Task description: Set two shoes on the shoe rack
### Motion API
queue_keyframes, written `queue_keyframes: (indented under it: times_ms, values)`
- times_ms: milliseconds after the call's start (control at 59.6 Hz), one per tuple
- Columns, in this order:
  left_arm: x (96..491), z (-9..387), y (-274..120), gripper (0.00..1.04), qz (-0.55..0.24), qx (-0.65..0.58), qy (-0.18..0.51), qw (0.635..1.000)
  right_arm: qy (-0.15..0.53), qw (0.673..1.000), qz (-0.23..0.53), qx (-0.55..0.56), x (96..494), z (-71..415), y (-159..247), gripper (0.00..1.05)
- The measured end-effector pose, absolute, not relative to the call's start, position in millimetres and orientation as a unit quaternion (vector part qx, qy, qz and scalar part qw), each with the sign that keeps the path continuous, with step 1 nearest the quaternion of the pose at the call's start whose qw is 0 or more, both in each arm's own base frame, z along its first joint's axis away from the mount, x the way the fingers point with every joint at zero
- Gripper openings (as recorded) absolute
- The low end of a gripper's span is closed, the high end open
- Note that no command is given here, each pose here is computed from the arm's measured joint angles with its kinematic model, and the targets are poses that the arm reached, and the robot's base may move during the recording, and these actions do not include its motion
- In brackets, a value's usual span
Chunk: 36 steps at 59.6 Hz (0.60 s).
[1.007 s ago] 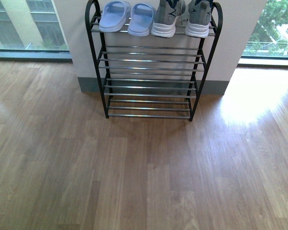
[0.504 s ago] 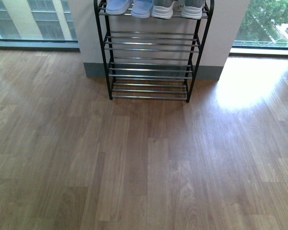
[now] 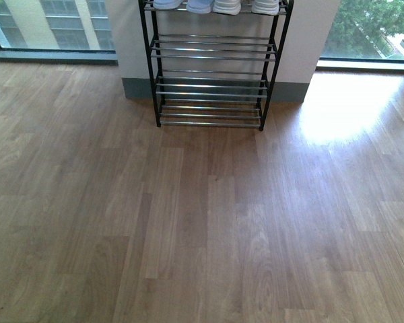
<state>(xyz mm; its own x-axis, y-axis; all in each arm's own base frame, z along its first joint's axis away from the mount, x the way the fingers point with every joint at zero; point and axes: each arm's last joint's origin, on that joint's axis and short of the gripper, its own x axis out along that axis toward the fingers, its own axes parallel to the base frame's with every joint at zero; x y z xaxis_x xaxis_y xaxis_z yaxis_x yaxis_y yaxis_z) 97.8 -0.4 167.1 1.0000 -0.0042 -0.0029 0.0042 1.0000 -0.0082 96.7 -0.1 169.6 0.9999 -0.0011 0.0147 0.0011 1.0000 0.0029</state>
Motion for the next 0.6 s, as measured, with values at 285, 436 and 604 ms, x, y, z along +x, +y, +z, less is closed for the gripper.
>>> queue_keyframes:
  times_ms: [285,436,604]
  values:
    - [97.8,167.1,-0.4,0.95,-0.002,-0.004,0.001,1.000,-0.008,1.000,-0.001,0.001,96.7,169.7,-0.1,0.95]
    - [97.8,167.1,-0.4,0.95,-0.002,-0.004,0.001,1.000,-0.008,1.000,-0.001,0.001,96.7,169.7,-0.1,0.95]
    - [97.8,167.1,-0.4,0.95,-0.002,-0.004,0.001,1.000,-0.008,1.000,-0.001,0.001,96.7,169.7,-0.1,0.95]
